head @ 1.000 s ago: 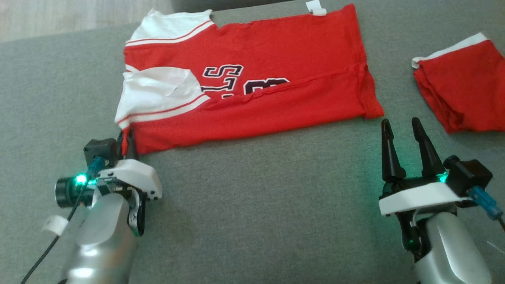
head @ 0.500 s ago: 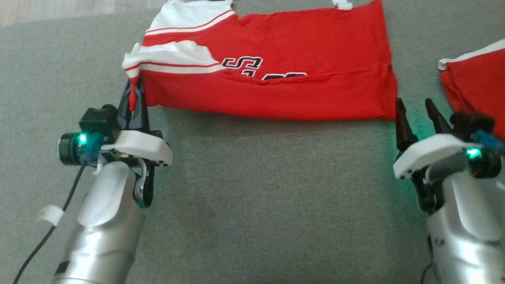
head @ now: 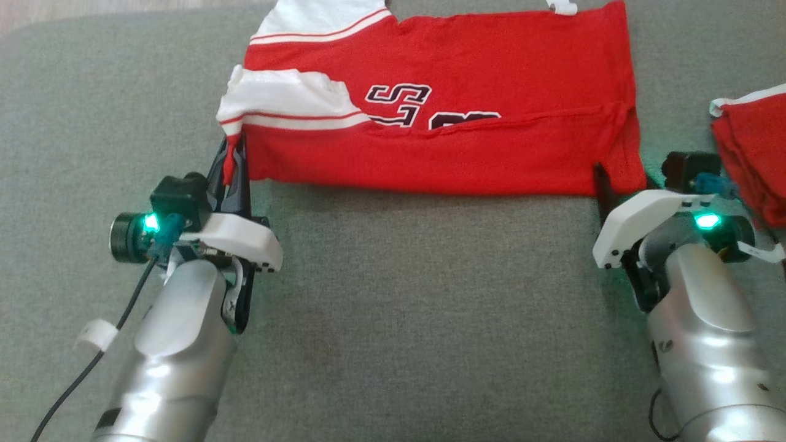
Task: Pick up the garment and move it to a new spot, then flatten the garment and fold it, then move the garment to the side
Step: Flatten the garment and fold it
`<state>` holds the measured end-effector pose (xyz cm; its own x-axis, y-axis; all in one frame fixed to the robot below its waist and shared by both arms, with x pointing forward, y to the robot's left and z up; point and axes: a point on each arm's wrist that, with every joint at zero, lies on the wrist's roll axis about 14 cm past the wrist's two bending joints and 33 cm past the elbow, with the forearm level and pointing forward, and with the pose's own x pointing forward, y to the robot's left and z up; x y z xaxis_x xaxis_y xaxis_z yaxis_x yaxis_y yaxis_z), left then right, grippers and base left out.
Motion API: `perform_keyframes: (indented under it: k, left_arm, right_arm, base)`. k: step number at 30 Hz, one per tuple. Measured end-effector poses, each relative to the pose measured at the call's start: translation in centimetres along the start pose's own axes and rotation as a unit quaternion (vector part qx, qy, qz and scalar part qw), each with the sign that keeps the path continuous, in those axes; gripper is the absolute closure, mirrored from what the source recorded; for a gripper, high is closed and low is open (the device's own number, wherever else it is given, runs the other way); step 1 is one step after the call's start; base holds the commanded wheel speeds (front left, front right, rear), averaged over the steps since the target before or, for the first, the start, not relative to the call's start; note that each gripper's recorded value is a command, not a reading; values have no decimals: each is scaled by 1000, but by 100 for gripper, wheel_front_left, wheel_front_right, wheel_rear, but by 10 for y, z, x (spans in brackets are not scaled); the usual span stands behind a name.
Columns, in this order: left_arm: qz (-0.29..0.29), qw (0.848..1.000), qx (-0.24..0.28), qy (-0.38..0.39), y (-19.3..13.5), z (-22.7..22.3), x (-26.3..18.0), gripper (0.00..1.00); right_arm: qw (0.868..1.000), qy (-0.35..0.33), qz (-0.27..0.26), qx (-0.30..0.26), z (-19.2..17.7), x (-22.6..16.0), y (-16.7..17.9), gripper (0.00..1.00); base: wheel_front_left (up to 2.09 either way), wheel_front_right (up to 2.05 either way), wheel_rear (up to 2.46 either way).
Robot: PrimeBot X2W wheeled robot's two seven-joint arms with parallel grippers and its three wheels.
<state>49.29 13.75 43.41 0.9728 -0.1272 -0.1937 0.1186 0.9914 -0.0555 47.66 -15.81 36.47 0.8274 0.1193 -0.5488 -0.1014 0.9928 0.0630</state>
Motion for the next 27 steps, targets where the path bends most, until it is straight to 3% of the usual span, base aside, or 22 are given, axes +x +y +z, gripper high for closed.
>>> perform_keyframes:
  k: [7,15,27]
  left_arm:
    - [-13,998,28,55,-1,-22,-17,100]
    - [-39,990,45,130,-6,-60,-65,100]
    - [-69,983,50,160,-22,-72,-118,100]
  right_arm:
    - [1000,-24,-7,-16,4,-15,-4,100]
    - [999,-27,-23,-2,-14,-56,-15,100]
    - [999,-22,-33,23,-39,-119,-23,100]
  base:
    - [0,0,0]
    - [0,0,0]
    - [0,0,0]
